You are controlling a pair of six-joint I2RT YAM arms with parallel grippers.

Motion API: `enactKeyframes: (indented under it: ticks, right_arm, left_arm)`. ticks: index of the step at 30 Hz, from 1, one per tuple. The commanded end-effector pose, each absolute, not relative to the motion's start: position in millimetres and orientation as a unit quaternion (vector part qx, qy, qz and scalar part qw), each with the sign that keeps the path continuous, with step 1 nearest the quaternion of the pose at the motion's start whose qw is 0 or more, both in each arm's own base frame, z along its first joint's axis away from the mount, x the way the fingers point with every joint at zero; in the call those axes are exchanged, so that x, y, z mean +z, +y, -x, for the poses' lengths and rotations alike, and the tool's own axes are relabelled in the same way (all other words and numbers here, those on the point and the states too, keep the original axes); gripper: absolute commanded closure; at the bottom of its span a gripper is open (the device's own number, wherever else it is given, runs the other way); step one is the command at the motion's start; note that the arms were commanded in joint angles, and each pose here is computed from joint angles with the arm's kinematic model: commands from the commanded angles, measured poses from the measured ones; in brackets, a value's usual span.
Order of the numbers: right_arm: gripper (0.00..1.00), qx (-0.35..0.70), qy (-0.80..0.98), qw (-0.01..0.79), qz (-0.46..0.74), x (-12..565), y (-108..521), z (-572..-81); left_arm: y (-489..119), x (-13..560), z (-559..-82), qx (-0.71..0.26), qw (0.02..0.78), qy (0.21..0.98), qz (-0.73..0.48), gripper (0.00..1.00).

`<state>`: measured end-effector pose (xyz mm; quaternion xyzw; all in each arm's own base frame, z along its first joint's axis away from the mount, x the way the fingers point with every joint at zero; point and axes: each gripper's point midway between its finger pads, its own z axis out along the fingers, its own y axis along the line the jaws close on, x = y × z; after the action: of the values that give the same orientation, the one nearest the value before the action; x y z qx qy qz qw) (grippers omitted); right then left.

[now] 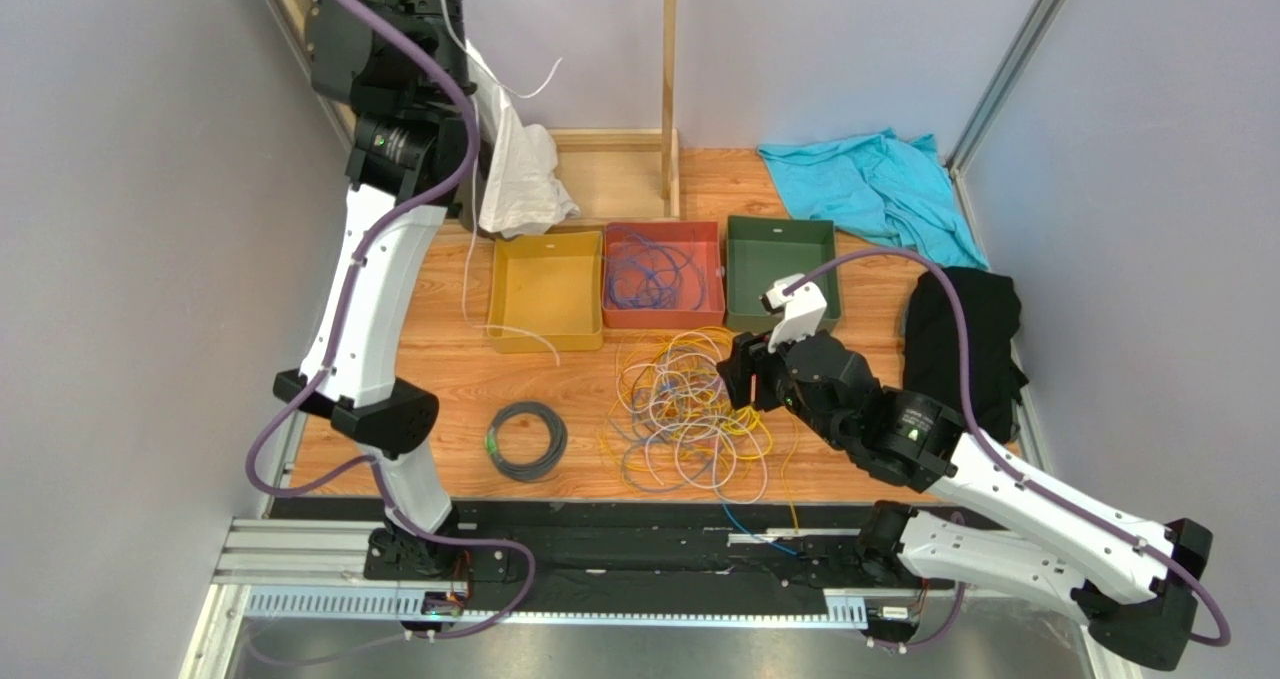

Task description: Untangle the cables

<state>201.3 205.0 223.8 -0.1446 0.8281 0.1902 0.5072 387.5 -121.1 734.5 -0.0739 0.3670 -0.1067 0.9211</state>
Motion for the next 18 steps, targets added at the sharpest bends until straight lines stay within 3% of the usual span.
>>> enactKeyframes:
  ticks: [1,14,18]
  right_arm:
    - [0.41,0.195,0.816,0.531,0.12,236.6,197.5,-204.9]
    - [0.41,0.19,0.812,0.537,0.127,241.9,200.5,-210.6]
    - [0.41,0.19,0.814,0.534,0.126,239.1,200.6,-210.1]
  left_arm:
    - [-127.4,720.1,-415.1,-0.11,0.918,0.374,0.073,1.0]
    - [-134.0,719.1,-429.9,-0.127,0.922,0.36,0.071,1.0]
    - [-140.7,699.3,-445.5,-0.125,0.91,0.391,0.067,1.0]
